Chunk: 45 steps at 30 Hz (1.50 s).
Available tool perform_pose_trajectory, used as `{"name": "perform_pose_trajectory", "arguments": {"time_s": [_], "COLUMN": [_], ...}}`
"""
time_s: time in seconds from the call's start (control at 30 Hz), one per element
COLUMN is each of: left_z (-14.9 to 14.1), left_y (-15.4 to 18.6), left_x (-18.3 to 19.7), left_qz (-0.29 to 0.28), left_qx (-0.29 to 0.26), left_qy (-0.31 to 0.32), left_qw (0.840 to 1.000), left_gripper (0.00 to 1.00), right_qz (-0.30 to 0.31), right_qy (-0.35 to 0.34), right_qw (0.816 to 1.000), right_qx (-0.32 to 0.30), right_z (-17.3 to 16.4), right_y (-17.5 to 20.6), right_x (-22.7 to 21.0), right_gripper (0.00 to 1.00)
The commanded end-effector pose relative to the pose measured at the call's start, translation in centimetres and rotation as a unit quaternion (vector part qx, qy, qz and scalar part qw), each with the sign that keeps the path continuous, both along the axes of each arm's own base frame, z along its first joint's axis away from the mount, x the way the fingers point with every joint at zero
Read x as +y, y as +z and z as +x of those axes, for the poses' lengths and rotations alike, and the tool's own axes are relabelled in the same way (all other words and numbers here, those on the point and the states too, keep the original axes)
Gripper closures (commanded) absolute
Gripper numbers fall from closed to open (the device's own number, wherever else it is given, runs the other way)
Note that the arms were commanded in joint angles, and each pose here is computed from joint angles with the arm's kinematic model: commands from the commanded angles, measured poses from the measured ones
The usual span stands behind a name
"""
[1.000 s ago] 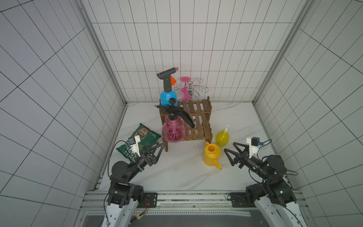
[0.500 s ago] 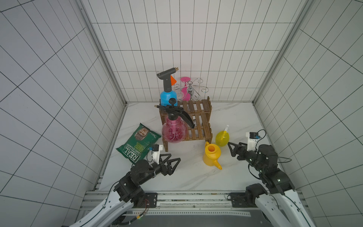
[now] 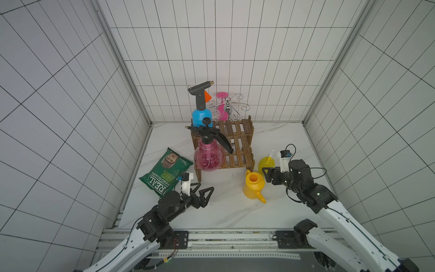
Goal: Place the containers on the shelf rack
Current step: 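Pick up a container from the center of the board.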
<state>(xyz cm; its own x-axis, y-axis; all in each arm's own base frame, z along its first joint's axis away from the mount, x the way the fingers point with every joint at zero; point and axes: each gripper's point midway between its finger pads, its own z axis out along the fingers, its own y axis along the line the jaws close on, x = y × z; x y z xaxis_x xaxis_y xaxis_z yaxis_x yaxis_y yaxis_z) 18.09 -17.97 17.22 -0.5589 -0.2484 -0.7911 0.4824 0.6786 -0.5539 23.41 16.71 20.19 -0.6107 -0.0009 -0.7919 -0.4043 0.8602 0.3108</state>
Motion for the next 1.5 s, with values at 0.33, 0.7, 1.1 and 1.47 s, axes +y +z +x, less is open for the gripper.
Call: {"name": "perform_pose_trajectory", "arguments": {"time_s": [0.33,0.7,1.1,1.47], "left_z": [0.3,0.5,0.5,0.3], "left_y": [-0.7,-0.9,-0.7,-0.5], "left_x": [0.4,0.8,0.9,0.9], "left_qz": [0.019,0.027,0.027,0.021], "left_qx": [-0.002,-0.002,-0.004,-0.007], "left_qy": [0.012,0.022,0.024,0.021], "left_qw": [1.0,0.999,0.999,1.0], "left_gripper": [0.05,0.05,0.05,0.05], "right_qz": [0.015,-0.05,-0.149,-0.186], "right_qy": [0.034,0.002,0.004,0.006], "right_qw": [0.997,0.993,0.984,0.98], "right_qx": [0.07,0.11,0.095,0.073], "right_z": [-5.8,-7.4,-7.5,-7.7], "right_y": [-5.6,-10.3,-12.0,-11.7], "right_x": [0.1,0.3,1.1,0.7], "right_gripper": [0.21,0.23,0.44,0.72]}}
